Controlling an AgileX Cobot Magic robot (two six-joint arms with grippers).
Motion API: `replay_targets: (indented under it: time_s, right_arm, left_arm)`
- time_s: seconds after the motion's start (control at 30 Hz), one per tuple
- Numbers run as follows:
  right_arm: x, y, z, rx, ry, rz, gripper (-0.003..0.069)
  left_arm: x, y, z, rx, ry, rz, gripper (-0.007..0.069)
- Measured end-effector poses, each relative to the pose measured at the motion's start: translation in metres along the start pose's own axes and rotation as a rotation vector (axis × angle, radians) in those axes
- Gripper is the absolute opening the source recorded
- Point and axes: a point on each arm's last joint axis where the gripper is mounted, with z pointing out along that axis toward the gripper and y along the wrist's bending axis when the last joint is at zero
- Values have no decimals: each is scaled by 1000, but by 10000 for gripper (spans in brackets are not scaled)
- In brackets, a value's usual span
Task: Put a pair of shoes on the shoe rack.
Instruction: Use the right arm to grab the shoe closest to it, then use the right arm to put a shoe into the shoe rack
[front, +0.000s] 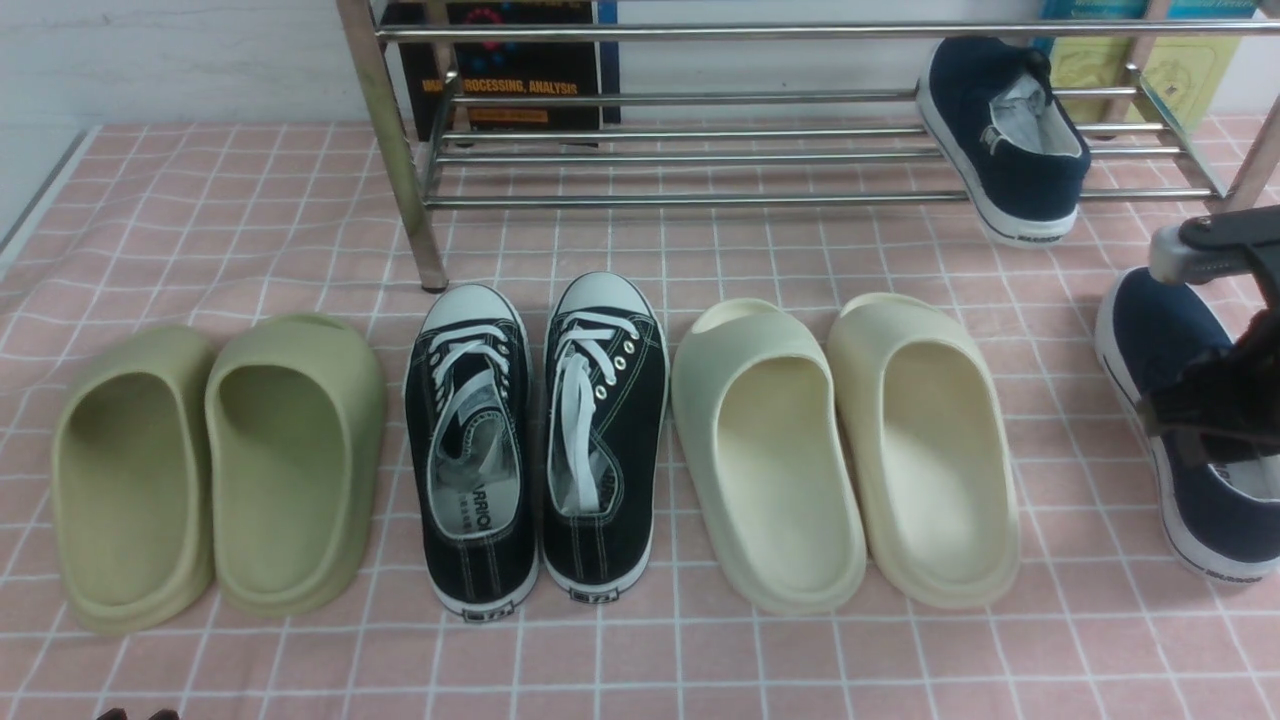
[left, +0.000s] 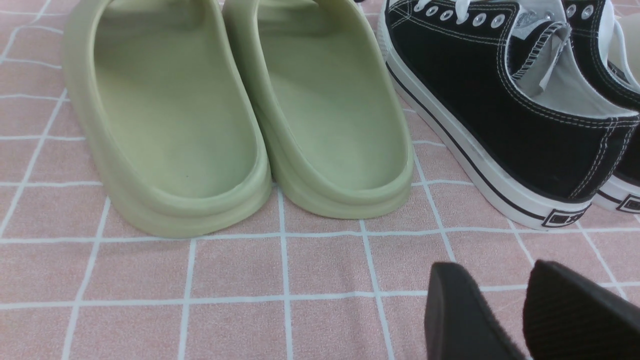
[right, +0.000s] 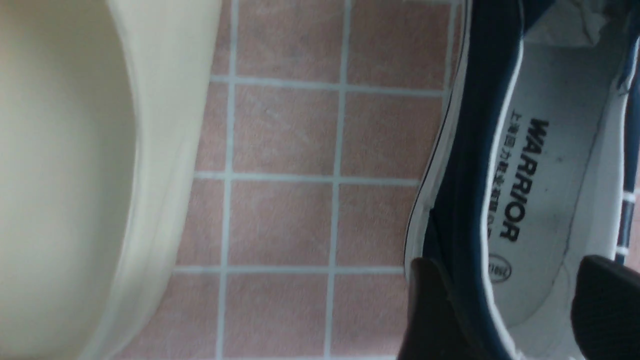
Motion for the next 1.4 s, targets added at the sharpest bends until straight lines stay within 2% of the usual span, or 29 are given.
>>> replay_targets:
  time_s: [0.1, 0.2, 0.23, 0.33, 0.4, 0.57, 0.93, 1.17, 1.4]
  right_arm:
    - [3, 0, 20, 28, -12, 46, 301]
    - [7, 1, 35, 33, 30, 71, 189]
    - [7, 1, 35, 34, 32, 72, 181]
    - [8, 2, 40, 29, 43, 77, 46]
    - [8, 2, 40, 29, 43, 77, 29]
    - [8, 2, 35, 27, 37, 50, 27]
    - [5, -6, -22, 29, -5, -54, 27]
    - [-27, -6, -50, 18, -110, -86, 27]
    - [-67, -3, -62, 25, -229, -208, 27]
  left_arm:
    - [0, 0, 0, 0, 0, 1, 237]
    - [0, 0, 0, 0, 0, 1, 237]
    - [0, 0, 0, 0, 0, 1, 237]
    - [0, 0, 0, 0, 0, 1, 237]
    - [0, 0, 0, 0, 0, 1, 238]
    - [0, 0, 0, 0, 0, 1, 239]
    - [0, 0, 0, 0, 0, 1, 239]
    - [0, 0, 0, 0, 0, 1, 239]
    - [0, 0, 0, -1, 0, 2, 239]
